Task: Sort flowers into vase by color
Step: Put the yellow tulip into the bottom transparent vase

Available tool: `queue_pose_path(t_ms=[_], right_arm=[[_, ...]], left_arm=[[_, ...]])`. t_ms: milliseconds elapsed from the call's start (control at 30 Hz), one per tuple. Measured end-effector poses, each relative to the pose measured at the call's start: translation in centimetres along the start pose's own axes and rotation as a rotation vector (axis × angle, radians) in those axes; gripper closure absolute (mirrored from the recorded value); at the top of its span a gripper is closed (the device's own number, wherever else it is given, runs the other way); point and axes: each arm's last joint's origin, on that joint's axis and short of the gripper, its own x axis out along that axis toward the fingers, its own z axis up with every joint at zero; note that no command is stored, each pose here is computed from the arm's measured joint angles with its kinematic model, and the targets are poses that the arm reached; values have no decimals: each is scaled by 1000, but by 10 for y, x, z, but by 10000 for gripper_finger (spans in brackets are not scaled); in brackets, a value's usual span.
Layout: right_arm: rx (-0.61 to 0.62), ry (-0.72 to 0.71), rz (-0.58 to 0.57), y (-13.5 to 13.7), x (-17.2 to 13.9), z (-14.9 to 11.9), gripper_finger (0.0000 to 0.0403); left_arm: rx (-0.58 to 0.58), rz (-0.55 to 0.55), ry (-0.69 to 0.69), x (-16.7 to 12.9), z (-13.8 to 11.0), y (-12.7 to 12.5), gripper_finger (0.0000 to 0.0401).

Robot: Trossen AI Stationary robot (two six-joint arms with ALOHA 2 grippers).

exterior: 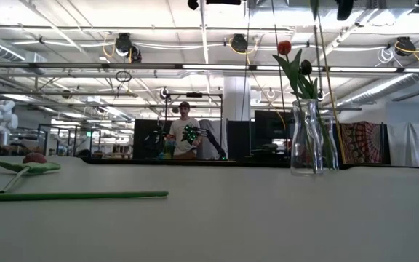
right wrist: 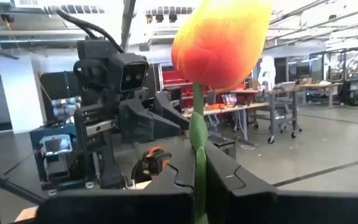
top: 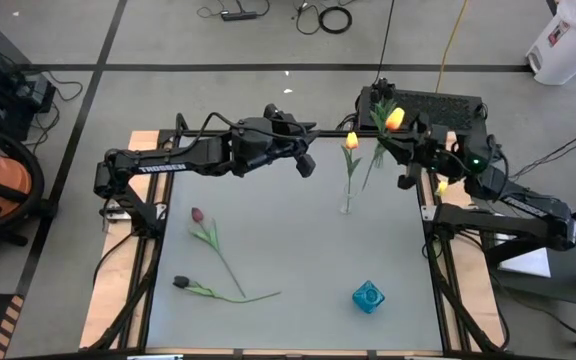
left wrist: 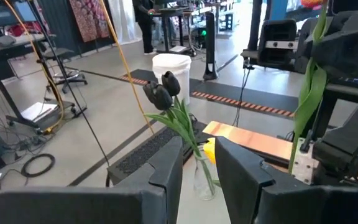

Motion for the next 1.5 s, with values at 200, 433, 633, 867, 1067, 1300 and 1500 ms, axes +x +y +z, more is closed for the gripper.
queue_pose_path(t_ms=[200, 433, 633, 867, 1067, 1300, 1500], right_arm=[[4, 39, 47, -2, 16, -9, 402], [-4, 18, 68, -2, 25, -10, 402], [-1, 11, 73, -2, 26, -10, 402], [0, 46, 73, -4, 31, -16, 402], [2, 82, 96, -4, 37, -23, 402], [-15, 105, 118, -5, 42, -27, 400], [-6, 128, 115, -6, 43, -30, 370]], left_arm=[[1, 0, 2, 0, 0, 0, 299], [4, -3, 7, 0, -1, 0, 299], [4, -2, 9, 0, -1, 0, 299], [5, -3, 9, 0, -1, 0, 299], [5, -2, 9, 0, -1, 0, 299], [4, -2, 8, 0, -1, 0, 299], [5, -2, 9, 0, -1, 0, 299]])
